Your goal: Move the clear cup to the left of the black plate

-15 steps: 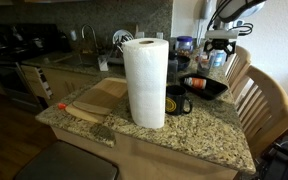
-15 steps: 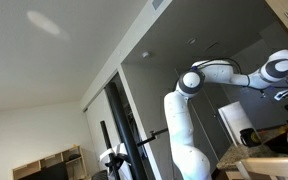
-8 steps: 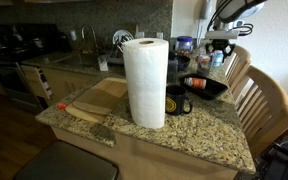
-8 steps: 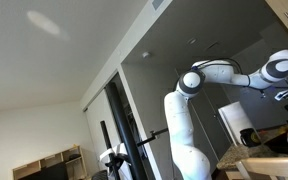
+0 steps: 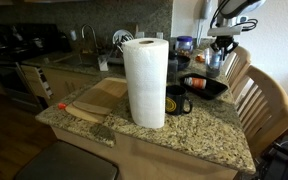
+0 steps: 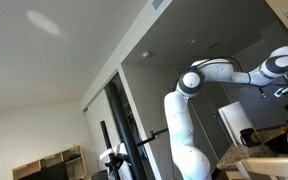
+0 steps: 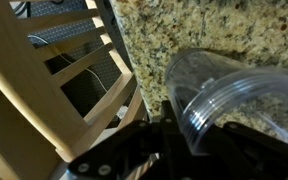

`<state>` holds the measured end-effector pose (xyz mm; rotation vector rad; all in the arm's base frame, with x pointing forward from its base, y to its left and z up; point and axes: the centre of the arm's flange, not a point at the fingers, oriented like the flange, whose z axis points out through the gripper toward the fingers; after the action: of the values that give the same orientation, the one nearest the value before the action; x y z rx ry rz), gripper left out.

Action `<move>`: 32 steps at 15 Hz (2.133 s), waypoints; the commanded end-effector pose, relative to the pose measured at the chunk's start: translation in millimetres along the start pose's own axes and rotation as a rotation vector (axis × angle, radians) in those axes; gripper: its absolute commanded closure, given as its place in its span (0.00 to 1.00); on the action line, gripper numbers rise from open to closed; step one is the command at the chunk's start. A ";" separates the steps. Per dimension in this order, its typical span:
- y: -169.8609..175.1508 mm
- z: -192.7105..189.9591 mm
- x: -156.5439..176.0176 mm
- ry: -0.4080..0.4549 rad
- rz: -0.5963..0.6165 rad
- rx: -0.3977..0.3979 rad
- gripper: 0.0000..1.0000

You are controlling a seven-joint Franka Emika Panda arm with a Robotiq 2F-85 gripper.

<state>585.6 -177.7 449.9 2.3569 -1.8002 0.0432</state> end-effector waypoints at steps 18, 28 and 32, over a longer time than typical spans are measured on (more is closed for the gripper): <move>38.8 -96.3 -62.5 0.105 -0.202 0.078 0.97; 71.1 -114.7 -119.0 0.327 -0.502 0.003 0.97; 78.0 -127.1 -145.0 0.443 -0.547 0.099 0.97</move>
<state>507.4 -54.5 565.4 2.5606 -1.0038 0.3833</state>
